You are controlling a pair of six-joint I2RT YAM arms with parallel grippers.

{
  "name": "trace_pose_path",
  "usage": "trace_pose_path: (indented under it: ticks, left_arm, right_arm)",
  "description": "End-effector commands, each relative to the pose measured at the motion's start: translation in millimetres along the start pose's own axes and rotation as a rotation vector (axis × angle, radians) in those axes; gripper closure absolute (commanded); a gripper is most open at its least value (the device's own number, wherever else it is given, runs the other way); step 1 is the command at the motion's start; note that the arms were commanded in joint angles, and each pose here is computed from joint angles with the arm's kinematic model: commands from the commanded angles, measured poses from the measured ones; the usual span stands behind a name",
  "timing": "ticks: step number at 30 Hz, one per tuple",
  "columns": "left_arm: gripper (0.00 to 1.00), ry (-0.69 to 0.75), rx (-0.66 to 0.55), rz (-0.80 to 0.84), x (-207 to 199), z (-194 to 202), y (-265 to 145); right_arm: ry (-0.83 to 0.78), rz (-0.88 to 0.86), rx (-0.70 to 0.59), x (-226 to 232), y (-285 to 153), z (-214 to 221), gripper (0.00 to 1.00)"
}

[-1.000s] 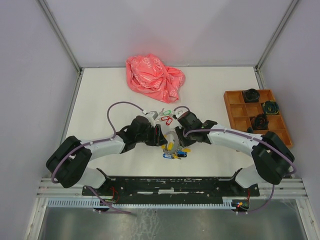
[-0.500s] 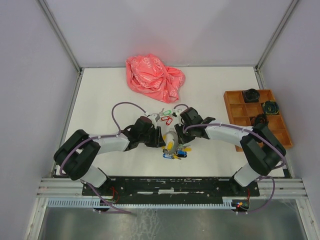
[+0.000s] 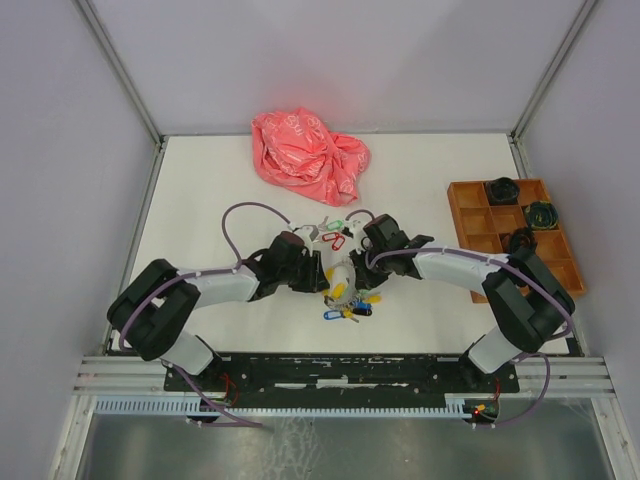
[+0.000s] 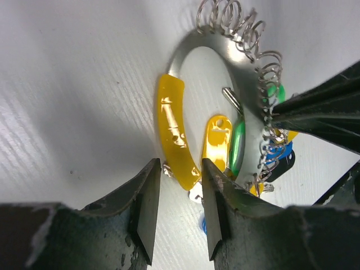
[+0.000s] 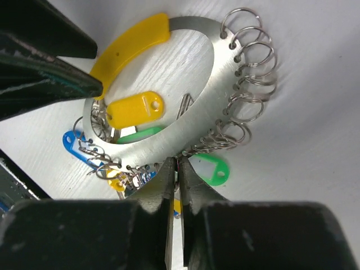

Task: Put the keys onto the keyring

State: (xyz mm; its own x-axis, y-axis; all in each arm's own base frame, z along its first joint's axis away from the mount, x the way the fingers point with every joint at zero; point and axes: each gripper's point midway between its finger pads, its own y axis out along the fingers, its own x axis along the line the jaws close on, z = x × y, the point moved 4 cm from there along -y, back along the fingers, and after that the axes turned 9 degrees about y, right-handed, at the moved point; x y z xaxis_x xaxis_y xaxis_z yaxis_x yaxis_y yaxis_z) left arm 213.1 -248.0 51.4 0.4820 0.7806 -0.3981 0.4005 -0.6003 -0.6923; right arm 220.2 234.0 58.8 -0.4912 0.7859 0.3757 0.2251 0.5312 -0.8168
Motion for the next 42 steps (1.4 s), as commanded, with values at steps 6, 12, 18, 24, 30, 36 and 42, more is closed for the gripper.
trace_pose_path:
  ticks: [6,12,18,24,30,36,42]
  left_arm:
    - [0.54,0.077,-0.109,0.052,-14,-27,-14]
    - [0.50,0.117,-0.209,0.163,-30,-36,-24]
    - [0.48,0.128,-0.282,0.260,-43,-43,-29]
    - [0.47,0.075,-0.337,0.316,-47,-55,-37]
    - [0.45,0.098,-0.412,0.399,-57,-69,-54]
    - [0.42,0.185,-0.554,0.418,-63,-83,-81]
    - [0.37,0.332,-0.700,0.385,-58,-81,-99]
  right_arm:
    - [-0.075,-0.079,-0.002,15,-18,-4,0.99]
    - [-0.119,-0.085,-0.009,22,-30,-17,0.99]
    - [-0.201,-0.128,-0.085,33,-43,-32,0.99]
    - [-0.292,-0.165,-0.227,48,-66,-54,0.99]
    - [-0.406,-0.233,-0.389,66,-91,-75,0.99]
    - [-0.562,-0.295,-0.426,78,-105,-82,0.99]
    - [-0.702,-0.304,-0.520,84,-123,-87,0.99]
